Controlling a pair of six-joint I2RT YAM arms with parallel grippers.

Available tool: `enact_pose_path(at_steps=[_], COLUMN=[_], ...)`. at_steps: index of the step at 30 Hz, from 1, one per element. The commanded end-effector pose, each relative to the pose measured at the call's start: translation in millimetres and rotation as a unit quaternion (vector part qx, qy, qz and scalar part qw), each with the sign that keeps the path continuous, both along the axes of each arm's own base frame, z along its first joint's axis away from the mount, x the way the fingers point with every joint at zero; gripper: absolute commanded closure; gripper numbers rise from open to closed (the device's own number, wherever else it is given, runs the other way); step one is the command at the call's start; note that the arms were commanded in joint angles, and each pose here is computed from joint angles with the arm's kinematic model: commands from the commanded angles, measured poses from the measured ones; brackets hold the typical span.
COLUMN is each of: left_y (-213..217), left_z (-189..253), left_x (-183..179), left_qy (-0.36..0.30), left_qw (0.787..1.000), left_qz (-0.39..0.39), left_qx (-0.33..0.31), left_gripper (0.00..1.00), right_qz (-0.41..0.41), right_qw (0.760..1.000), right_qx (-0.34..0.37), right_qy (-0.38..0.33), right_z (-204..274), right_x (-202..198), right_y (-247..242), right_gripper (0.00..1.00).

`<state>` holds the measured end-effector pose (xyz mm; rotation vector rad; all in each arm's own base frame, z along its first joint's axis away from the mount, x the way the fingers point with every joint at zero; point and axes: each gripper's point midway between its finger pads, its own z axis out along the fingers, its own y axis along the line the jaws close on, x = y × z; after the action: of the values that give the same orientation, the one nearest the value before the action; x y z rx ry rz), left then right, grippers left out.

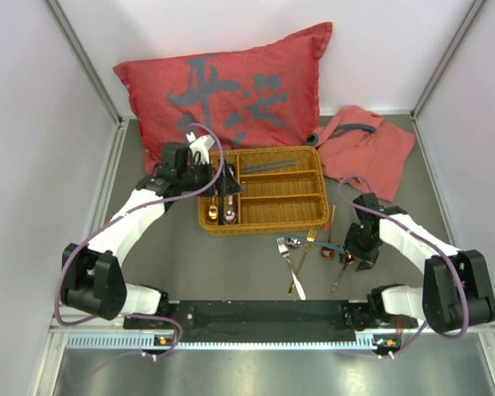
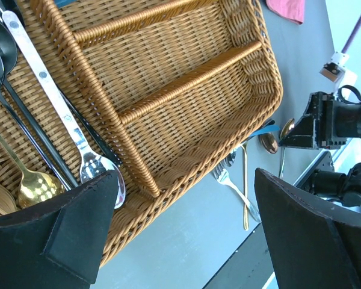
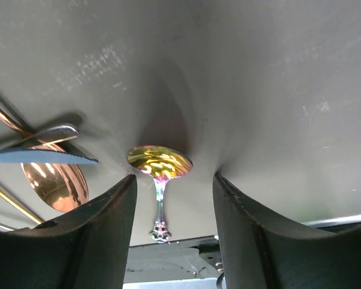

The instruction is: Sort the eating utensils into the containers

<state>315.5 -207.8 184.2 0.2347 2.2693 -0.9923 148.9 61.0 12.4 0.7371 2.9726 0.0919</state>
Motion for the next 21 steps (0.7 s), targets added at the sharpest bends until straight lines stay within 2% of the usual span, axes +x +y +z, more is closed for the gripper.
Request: enact_pose_path(at_steps=[1, 4, 5, 7, 10, 21], left_y=[-4.5, -4.5, -4.3, -4.2, -5.5, -20.6], left_z=[24.8, 25.1, 24.7, 24.8, 23.7, 23.2], left_x=[-0.2, -0.6, -1.0, -1.1, -1.7, -1.0], left_qy=[-0.042, -0.041, -0.040, -0.039, -0.036, -0.026], left_qw=[0.999, 0.999, 0.999, 0.999, 0.999, 0.998], left_qz=[-0.008, -0.008, -0.008, -0.006, -0.009, -0.028], left_qx=[-0.022, -0.023, -0.022, -0.023, -0.026, -0.049], left_gripper=[0.02, 0.02, 0.02, 0.02, 0.02, 0.02], right_qz=[-0.002, 0.007, 0.013, 0.018, 0.025, 0.062], right_qw=[0.999, 0.999, 0.999, 0.998, 0.998, 0.990], right_qx=[0.006, 0.004, 0.003, 0.008, 0.008, 0.035], right_qy=[-0.043, -0.043, -0.045, -0.054, -0.059, -0.119], right_z=[-4.6, -10.1, -10.8, -11.5, -9.8, 30.0], right_x=[28.7, 34.7, 36.6, 42.0, 48.6, 73.8], right_y=[6.9, 7.3, 7.3, 9.5, 10.4, 21.7], right_gripper=[0.48, 0.61, 0.74, 0.76, 1.00, 1.00])
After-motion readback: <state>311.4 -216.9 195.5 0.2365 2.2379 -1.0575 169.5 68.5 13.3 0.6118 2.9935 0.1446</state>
